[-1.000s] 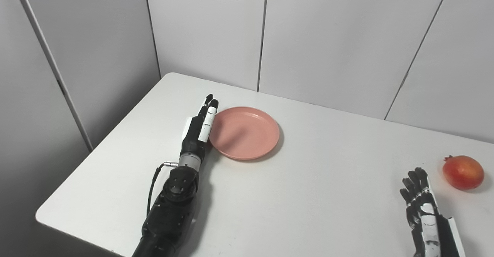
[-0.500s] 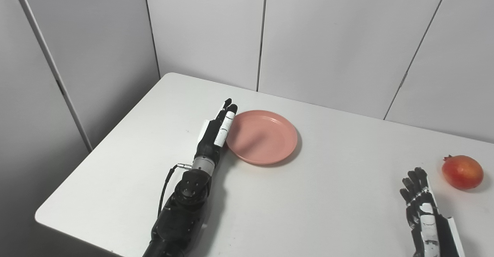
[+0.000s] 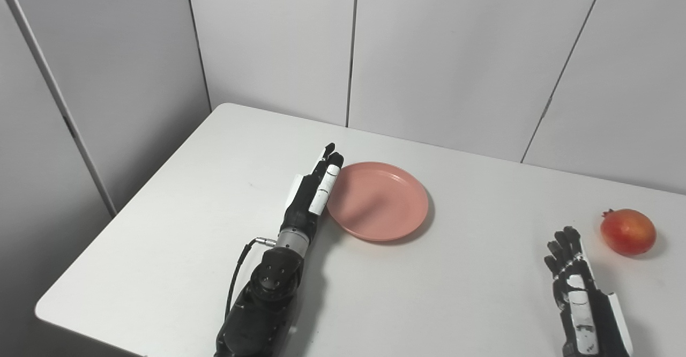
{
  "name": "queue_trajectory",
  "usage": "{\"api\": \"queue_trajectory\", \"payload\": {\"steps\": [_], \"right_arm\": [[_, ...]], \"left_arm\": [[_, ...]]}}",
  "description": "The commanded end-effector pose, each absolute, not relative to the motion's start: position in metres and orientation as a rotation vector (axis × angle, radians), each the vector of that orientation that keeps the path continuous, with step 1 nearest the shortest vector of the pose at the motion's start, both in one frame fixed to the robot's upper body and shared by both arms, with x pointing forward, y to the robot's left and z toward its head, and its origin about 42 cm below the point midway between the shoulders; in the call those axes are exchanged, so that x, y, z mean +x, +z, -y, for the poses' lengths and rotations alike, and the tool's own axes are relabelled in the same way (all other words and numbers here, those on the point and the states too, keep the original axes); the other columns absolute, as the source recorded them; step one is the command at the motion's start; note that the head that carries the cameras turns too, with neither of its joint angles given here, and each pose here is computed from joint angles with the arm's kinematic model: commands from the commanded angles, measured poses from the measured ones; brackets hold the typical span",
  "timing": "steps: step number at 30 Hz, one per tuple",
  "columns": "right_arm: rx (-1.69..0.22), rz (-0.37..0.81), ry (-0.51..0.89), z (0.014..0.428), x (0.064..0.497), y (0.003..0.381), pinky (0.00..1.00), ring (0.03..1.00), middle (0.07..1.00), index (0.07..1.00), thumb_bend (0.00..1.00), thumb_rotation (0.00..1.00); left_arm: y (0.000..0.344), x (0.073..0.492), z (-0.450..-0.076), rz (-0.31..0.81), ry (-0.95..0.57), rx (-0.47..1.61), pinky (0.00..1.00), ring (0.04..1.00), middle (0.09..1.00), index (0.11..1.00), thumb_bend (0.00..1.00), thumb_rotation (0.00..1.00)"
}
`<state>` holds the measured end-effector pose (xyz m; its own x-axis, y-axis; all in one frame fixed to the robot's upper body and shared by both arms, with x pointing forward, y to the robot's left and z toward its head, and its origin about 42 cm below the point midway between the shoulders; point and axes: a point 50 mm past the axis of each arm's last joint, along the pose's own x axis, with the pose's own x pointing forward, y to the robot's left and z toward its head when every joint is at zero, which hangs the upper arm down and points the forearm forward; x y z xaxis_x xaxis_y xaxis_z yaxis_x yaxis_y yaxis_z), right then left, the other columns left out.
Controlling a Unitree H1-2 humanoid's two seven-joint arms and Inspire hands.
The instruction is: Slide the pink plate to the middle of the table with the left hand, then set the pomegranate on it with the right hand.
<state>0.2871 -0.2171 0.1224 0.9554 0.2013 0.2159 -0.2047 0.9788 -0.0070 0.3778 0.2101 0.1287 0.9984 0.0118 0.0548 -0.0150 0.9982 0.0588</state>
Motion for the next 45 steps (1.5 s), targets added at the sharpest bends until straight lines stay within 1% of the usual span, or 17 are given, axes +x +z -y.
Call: {"api": "queue_trajectory", "payload": {"steps": [1,5,13,17,27,31,40,45], "right_arm": [[0.024,0.25,0.205,0.211,0.29,0.125,1.0,1.0,1.0,1.0,0.61,0.91],[-0.005,0.259,0.203,0.209,0.289,0.13,1.0,1.0,1.0,1.0,0.58,0.9],[0.02,0.25,0.196,0.201,0.288,0.135,1.0,1.0,1.0,1.0,0.59,0.85],[0.023,0.242,0.194,0.196,0.287,0.137,1.0,1.0,1.0,1.0,0.61,0.85],[0.03,0.235,0.166,0.186,0.288,0.141,1.0,1.0,1.0,1.0,0.58,0.84],[0.048,0.227,0.156,0.182,0.289,0.139,1.0,1.0,1.0,1.0,0.62,0.8],[0.03,0.231,0.147,0.177,0.289,0.141,1.0,1.0,1.0,1.0,0.64,0.83],[0.028,0.235,0.144,0.176,0.289,0.142,1.0,1.0,1.0,1.0,0.64,0.83]], "left_arm": [[0.147,0.383,-0.205,0.114,-0.007,0.068,1.0,0.988,0.987,0.986,0.72,1.0],[0.147,0.379,-0.199,0.113,-0.031,0.073,1.0,0.988,0.991,0.994,0.7,1.0],[0.146,0.372,-0.188,0.109,-0.081,0.084,1.0,1.0,1.0,1.0,0.72,1.0],[0.148,0.369,-0.183,0.119,-0.109,0.067,0.97,0.99,1.0,1.0,0.73,1.0],[0.15,0.362,-0.177,0.101,-0.153,0.069,1.0,1.0,1.0,1.0,0.73,1.0],[0.15,0.359,-0.174,0.1,-0.17,0.077,1.0,0.996,1.0,1.0,0.71,1.0],[0.146,0.355,-0.161,0.066,-0.209,0.046,1.0,0.991,0.999,0.995,0.74,1.0],[0.143,0.357,-0.155,0.082,-0.19,0.036,0.96,0.969,0.99,0.981,0.73,1.0]]}}
